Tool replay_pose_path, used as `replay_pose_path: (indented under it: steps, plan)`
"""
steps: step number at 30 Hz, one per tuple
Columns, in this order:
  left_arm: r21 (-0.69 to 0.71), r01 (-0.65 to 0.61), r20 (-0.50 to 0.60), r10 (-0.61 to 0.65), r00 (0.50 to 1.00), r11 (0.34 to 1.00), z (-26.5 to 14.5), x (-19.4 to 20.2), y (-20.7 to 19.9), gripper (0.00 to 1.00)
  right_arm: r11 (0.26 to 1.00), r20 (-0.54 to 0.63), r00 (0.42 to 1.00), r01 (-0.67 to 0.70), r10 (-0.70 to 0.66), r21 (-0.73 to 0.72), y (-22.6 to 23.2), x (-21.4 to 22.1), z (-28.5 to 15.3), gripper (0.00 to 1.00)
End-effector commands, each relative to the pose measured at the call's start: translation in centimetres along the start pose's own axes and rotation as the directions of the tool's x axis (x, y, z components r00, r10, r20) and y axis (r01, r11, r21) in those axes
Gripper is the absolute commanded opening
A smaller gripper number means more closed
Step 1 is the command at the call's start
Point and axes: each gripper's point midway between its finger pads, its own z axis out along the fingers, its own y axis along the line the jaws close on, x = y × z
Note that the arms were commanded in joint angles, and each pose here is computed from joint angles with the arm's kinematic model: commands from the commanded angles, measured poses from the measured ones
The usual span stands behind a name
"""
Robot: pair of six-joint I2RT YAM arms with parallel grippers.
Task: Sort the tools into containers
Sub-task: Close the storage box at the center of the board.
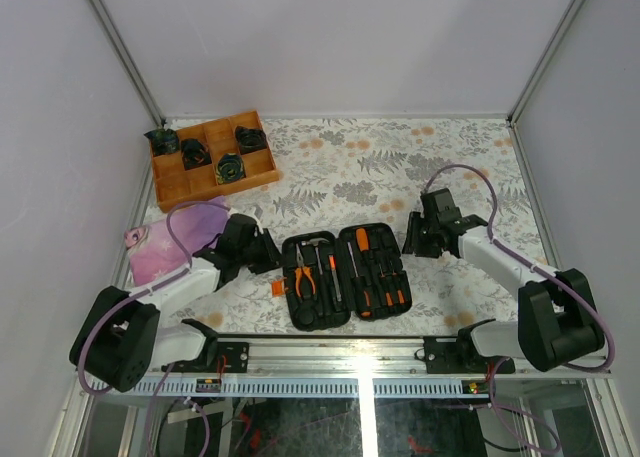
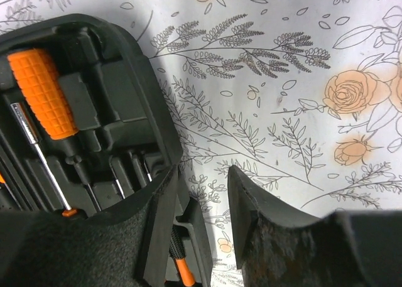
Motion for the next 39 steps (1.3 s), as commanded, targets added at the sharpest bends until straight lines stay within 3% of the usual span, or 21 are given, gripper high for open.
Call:
replay_pose_path:
  steps: [1, 7, 10, 16, 26, 39]
  plan:
    - [0.077, -0.011, 0.001, 0.011, 1.000, 0.997, 0.3, -0.1, -1.3, 0.16, 0.997, -0.028, 0.999, -0.041, 0.039, -0.066, 0.5, 0.3, 1.0, 0.42]
    - [0.091, -0.007, -0.013, 0.009, 1.000, 0.996, 0.5, 0.7, -1.5, 0.13, 0.999, -0.071, 0.996, -0.055, 0.055, 0.004, -1.0, 1.6, 2.1, 0.22]
    - [0.102, -0.012, -0.024, 0.014, 1.000, 0.995, 0.7, 1.4, -2.0, 0.11, 0.997, -0.095, 0.994, -0.053, 0.047, -0.058, 0.0, 2.0, 2.1, 0.15]
    - [0.136, -0.010, -0.042, 0.016, 0.999, 0.991, 1.6, 2.5, -3.6, 0.09, 0.976, -0.086, 0.996, -0.055, 0.038, -0.212, 2.8, 1.5, 1.4, 0.13]
    - [0.165, 0.007, -0.005, -0.007, 1.000, 0.986, 3.1, 0.9, -5.7, 0.09, 0.975, -0.101, 0.994, -0.052, 0.031, -0.215, 2.6, 0.2, 2.2, 0.11]
    - [0.157, -0.017, 0.011, 0.016, 1.000, 0.987, 2.6, 0.6, -5.7, 0.08, 0.921, 0.056, 0.997, -0.023, 0.049, -0.388, 6.0, -2.9, -3.6, 0.09]
